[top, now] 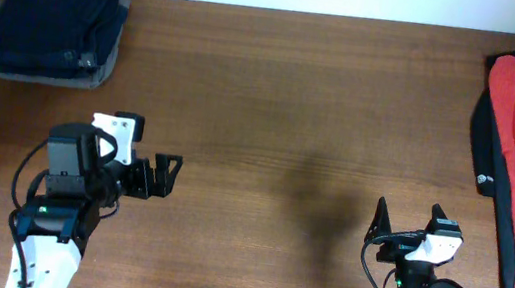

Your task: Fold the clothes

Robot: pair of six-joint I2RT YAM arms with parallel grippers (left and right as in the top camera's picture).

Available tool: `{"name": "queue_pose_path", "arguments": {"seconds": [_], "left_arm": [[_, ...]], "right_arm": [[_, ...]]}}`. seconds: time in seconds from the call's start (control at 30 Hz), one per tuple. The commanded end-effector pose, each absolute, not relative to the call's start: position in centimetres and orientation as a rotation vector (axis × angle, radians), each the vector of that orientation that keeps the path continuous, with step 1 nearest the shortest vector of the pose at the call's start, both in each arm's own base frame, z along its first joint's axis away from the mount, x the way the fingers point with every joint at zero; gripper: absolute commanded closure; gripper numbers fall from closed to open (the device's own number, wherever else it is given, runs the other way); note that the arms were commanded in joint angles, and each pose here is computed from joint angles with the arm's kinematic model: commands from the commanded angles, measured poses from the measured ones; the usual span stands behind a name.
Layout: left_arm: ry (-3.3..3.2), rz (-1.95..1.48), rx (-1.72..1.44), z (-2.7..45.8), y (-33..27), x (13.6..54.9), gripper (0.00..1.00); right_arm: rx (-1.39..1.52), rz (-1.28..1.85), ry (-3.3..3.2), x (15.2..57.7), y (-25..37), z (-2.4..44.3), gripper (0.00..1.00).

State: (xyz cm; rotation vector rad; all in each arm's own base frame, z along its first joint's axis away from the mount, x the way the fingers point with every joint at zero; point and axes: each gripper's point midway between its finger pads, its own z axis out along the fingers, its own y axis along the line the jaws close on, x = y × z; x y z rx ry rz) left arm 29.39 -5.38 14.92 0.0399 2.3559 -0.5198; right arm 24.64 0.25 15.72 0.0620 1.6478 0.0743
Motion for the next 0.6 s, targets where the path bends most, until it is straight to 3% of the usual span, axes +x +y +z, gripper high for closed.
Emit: {"name": "queue_pose_path", "arguments": {"seconds": [0.0,0.37,0.57], "left_arm": [[2.372,-0.499,0.023,14.5,-5.2,28.9,0.00],[2.122,-0.479,0.075,15.9,-6.0,27.4,0.00],[1.921,-0.373,-0.086,17.6,-4.2,27.5,0.00]], "right_arm": [[0.060,0.069,1.649,24.6,0.2,15.6,0.01],[0.060,0.069,1.649,24.6,0.2,15.6,0.01],[0.060,0.069,1.649,24.6,0.2,15.6,0.01]]}}
